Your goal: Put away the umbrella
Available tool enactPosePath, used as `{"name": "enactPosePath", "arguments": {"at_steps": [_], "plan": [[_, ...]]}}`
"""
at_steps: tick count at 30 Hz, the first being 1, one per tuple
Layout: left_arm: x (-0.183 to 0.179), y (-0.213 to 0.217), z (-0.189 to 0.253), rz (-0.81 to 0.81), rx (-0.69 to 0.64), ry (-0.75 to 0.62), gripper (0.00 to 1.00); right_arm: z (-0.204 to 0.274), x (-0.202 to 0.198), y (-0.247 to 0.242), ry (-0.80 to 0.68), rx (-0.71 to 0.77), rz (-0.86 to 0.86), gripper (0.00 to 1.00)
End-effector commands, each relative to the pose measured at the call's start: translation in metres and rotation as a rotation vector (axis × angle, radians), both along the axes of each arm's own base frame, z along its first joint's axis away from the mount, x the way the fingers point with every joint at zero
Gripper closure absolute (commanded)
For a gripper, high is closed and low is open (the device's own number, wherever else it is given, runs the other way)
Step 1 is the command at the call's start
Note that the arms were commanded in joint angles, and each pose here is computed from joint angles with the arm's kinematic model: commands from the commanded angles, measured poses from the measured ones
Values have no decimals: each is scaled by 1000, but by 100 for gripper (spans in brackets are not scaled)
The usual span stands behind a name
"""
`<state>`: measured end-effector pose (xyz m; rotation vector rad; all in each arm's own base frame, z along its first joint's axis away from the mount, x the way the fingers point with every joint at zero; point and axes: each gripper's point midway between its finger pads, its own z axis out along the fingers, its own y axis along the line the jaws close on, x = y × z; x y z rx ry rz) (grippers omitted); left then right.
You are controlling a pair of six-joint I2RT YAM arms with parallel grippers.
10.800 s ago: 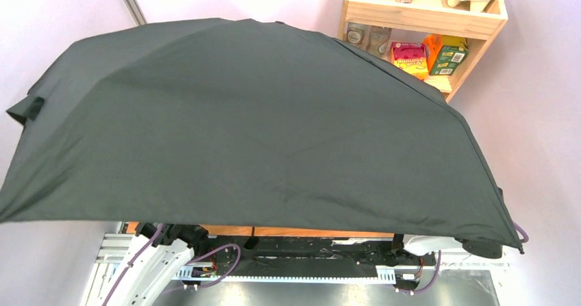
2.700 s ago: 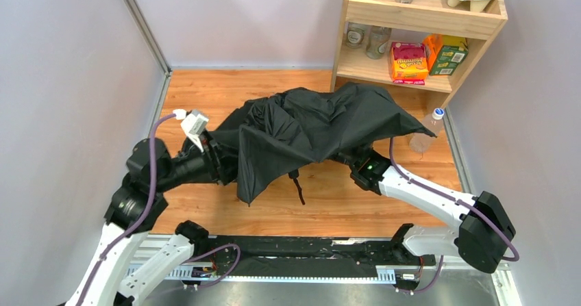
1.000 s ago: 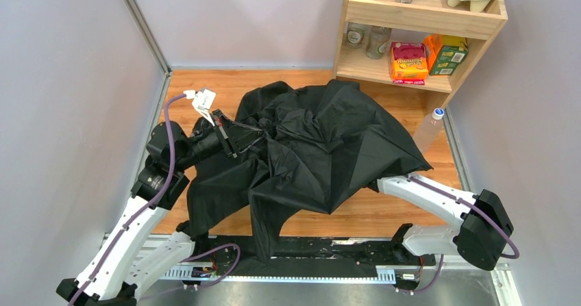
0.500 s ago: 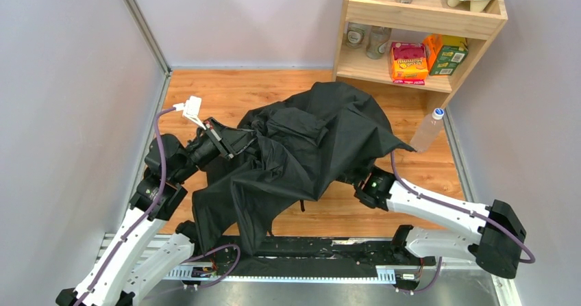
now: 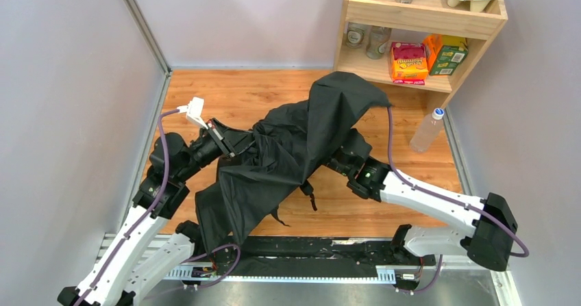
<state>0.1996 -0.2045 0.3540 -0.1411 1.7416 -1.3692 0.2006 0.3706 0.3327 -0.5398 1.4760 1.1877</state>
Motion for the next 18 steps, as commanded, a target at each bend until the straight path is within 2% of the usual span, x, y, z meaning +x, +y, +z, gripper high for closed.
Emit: {"name": "enactPosePath", "arguments": {"at_steps": [1,3,5,10,12,13,14,15,16,18], "plan": [[-13,-6,18,-75,-20,-77,100,36,4,20,-85,69,61,22],[-17,-9,25,-105,-17,-113,100,34,-1,29,-82,59,117,42],[-20,-4,33,-97,44,-181,100,30,-4,31,-74,60,143,60],[-29,8,56,-59,91,-290,100,17,-16,31,-70,95,203,85],[-33,11,60,-62,113,-307,80,16,-15,30,-64,98,194,94],[-34,14,62,-46,134,-330,60,16,-14,27,-60,108,190,99],[-37,18,61,-36,150,-326,52,18,-14,24,-62,124,190,100],[-38,26,65,4,166,-351,37,17,-15,20,-62,145,187,100],[-40,31,62,19,186,-344,33,22,-14,15,-71,176,181,100],[-47,46,62,77,215,-363,32,24,-13,6,-65,224,178,100]]}}
